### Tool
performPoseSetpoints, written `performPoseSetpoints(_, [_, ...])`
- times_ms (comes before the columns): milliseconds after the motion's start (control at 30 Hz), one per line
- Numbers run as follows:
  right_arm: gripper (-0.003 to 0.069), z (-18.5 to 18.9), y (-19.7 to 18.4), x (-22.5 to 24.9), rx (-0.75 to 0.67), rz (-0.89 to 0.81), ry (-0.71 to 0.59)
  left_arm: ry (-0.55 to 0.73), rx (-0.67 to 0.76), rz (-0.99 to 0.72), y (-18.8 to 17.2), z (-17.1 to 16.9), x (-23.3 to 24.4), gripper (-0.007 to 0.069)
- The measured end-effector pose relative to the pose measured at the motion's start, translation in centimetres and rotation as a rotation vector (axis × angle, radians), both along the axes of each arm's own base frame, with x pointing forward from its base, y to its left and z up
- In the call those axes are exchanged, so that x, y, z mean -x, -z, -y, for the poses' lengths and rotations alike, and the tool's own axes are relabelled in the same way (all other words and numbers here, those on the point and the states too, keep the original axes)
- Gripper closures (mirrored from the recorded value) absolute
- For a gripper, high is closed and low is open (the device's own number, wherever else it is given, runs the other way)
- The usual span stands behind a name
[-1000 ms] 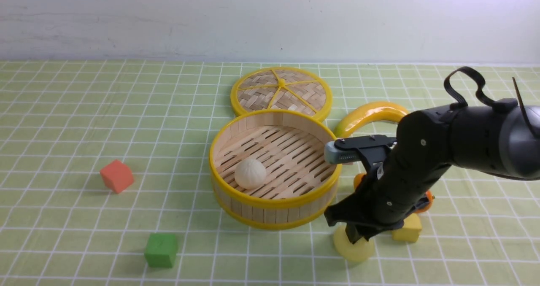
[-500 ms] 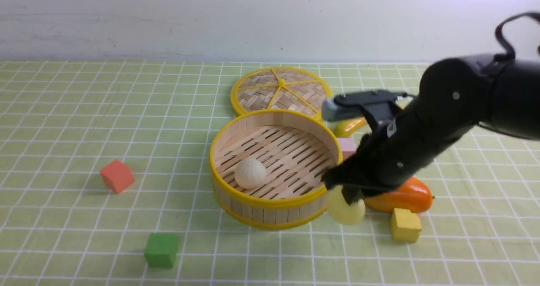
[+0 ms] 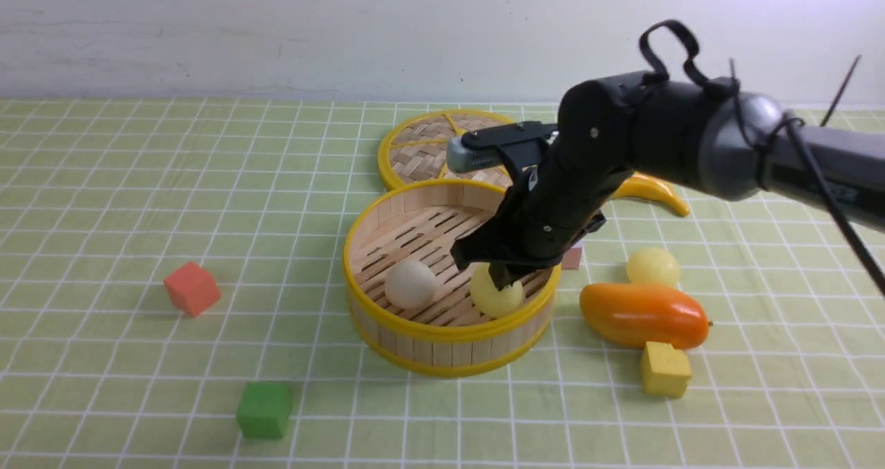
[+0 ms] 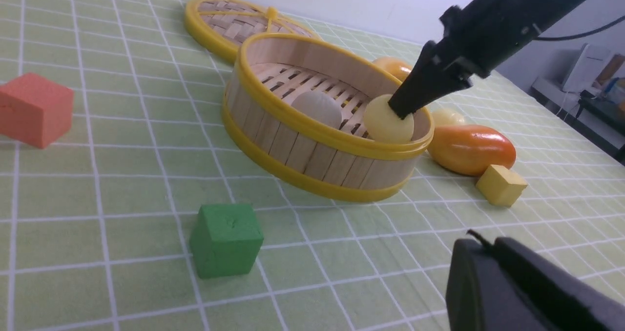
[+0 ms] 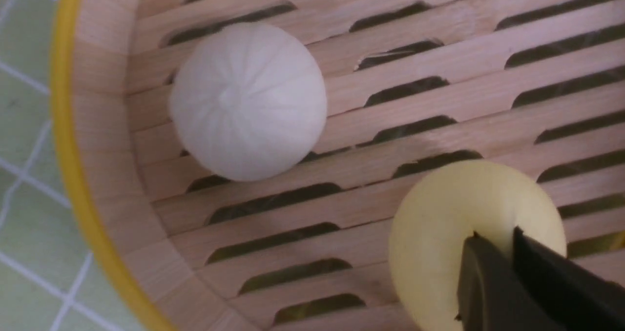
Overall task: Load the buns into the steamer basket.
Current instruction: Use the right arm to put the steamed stuffed bun into the steamer, then use the right arm to grab a steamed stuffed bun
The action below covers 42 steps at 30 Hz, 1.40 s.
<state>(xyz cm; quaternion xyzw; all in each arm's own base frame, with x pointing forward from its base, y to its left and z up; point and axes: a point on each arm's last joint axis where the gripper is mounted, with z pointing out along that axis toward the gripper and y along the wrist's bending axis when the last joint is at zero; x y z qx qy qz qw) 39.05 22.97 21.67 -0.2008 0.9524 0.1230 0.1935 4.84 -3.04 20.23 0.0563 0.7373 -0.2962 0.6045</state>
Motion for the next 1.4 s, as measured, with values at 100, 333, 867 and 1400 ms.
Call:
performPoseSetpoints(100, [0.0505,-0.2,0.2,-0.5,0.001,-0.002,0.022,0.0,0.0,0.0,0.0,0.0,0.0,0.0595])
performPoseSetpoints(333, [0.0211,-0.1,-3.9,-0.4,-0.007,0.018,0.03,0.0,0.0,-0.001,0.0,0.0,0.0,0.0589])
performPoseSetpoints(867, [0.0366,15.1,-2.3,-1.6,0.079,-0.104,0.424,0.001,-0.002,-0.003,0.0,0.0,0.0,0.0587])
performPoseSetpoints(1400, [0.0369,16.5,2.3,-5.1,-0.037,-0.026,0.449,0.001,-0.002,-0.004,0.0,0.0,0.0,0.058])
